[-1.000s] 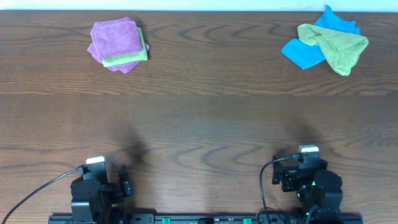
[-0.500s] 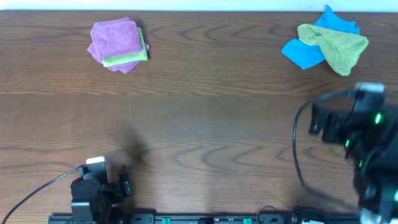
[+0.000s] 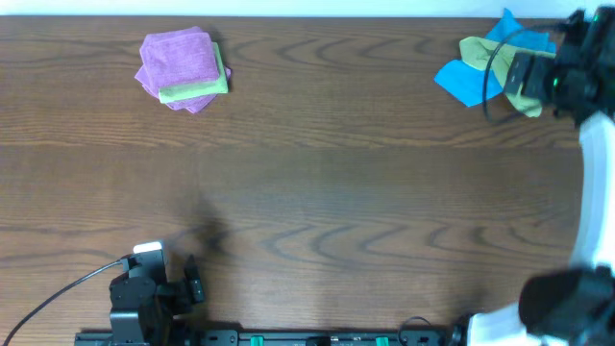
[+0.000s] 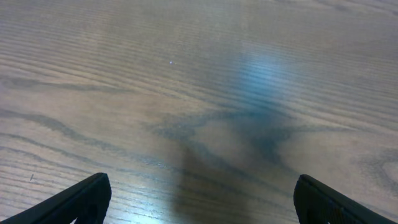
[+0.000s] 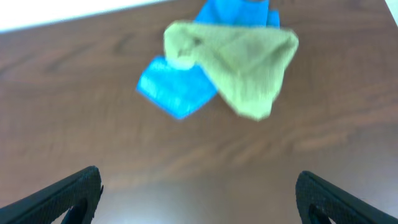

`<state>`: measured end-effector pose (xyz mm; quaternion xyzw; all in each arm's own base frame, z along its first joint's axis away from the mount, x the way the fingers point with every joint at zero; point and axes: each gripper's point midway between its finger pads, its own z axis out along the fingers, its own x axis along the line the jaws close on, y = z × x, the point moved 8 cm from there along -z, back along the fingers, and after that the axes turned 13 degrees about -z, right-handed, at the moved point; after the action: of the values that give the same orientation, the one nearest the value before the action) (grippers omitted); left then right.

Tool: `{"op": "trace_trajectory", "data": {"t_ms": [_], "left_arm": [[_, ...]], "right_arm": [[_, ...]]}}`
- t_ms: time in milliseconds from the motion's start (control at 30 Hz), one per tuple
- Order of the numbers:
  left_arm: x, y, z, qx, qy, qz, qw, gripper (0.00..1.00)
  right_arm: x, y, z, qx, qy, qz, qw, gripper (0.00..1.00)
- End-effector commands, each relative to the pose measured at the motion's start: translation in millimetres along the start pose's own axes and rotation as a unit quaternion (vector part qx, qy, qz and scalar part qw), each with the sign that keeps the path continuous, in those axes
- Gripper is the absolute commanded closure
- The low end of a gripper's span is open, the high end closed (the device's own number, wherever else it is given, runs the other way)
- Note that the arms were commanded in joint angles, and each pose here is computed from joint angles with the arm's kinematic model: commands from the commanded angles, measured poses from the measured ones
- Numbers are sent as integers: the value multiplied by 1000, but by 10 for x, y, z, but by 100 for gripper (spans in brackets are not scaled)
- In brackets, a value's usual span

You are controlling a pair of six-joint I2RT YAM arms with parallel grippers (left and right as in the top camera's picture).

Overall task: Fold the cloth
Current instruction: 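Reach the right gripper to the lime-green cloth and grasp it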

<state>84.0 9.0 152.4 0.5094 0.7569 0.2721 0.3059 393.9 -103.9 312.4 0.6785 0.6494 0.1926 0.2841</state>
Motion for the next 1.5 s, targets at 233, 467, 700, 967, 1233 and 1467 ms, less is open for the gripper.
{"op": "trace_trajectory", "data": {"t_ms": [233,467,700,967,1233,1467], "left_arm": [[11,-11,3,0,5,5,1000,5],[11,-11,3,0,5,5,1000,5],[11,-11,3,0,5,5,1000,5],[12,-11,3,0,5,5,1000,5],[11,-11,3,0,5,5,1000,5],[11,-11,3,0,5,5,1000,5]], "right_arm": [[-366,163,982,-40,-22,8,999,1],[-532,77,1625,-43,-83,14,996,1],[-540,-84,2064,-33,-89,15,995,1],[-527,-205,2403,-37,-86,14,996,5],[-510,-315,2579,-28,-84,14,996,40],[-499,-133,2399,-52,-95,-17,994,99]]}}
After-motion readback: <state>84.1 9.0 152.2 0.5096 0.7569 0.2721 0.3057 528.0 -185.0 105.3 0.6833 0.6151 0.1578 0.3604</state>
